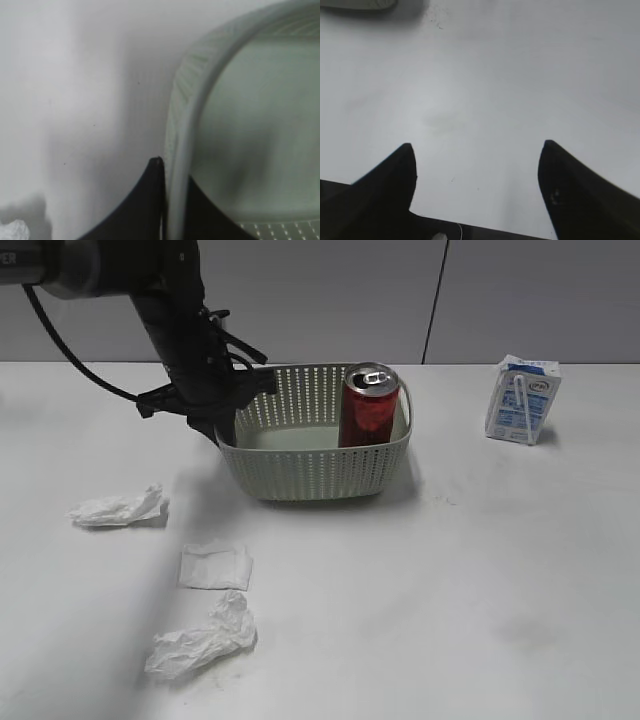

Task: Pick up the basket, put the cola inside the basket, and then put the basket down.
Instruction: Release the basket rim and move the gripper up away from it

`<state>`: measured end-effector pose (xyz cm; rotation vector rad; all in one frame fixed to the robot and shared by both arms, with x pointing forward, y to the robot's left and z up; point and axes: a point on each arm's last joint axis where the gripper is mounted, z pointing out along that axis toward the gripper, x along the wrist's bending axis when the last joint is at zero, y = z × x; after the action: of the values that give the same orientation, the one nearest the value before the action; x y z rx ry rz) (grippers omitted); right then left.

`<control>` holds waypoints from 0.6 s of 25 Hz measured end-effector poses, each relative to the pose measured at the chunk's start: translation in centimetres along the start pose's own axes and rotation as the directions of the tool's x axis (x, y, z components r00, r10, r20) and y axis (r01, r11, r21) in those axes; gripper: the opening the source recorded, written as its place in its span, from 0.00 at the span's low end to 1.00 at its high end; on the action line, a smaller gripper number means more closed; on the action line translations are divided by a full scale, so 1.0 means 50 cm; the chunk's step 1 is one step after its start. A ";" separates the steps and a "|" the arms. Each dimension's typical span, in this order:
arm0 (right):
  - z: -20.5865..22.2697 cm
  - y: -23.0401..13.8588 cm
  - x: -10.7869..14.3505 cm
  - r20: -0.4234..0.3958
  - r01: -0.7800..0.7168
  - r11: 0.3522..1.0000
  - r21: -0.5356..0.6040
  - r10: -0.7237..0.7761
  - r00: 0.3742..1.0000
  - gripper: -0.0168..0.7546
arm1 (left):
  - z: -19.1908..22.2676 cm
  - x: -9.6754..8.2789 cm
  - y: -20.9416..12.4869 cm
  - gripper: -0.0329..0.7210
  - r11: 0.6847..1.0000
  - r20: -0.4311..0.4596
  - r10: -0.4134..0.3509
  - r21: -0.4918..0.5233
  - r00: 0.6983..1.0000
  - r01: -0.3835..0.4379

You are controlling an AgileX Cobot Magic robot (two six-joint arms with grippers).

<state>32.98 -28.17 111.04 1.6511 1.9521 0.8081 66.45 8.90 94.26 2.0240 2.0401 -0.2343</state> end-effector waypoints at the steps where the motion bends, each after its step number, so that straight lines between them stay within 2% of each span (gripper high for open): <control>1: -0.012 -0.016 0.001 0.001 0.002 0.999 -0.048 -0.002 1.000 0.76 | 0.008 0.001 -0.001 0.04 1.000 -0.006 0.002 0.008 1.000 -0.002; 5: -0.032 -0.076 0.002 0.005 0.006 0.984 -0.180 -0.005 1.000 0.76 | 0.014 -0.008 -0.005 0.04 1.000 -0.022 0.027 0.003 0.999 -0.027; 7: -0.032 -0.102 0.003 0.006 0.007 0.977 -0.212 -0.006 1.000 0.76 | 0.016 -0.015 -0.007 0.09 0.999 -0.022 0.043 -0.006 0.999 -0.043; 9: -0.029 -0.125 0.003 0.006 0.008 0.971 -0.238 -0.007 1.000 0.76 | 0.019 -0.020 -0.008 0.22 0.999 -0.016 0.046 -0.009 0.999 -0.046; 14: -0.010 -0.177 0.002 0.008 0.009 0.961 -0.277 -0.007 1.000 0.76 | 0.020 -0.024 -0.013 0.78 0.998 -0.015 0.063 0.009 0.998 -0.063; 15: -0.005 -0.187 0.002 0.008 0.009 0.960 -0.280 -0.008 1.000 0.76 | 0.020 -0.021 -0.015 0.84 0.998 -0.019 0.067 0.021 0.998 -0.067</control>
<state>26.09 -29.12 104.80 1.4737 1.7448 1.0224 65.78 7.59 93.58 2.1110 1.9848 -0.2247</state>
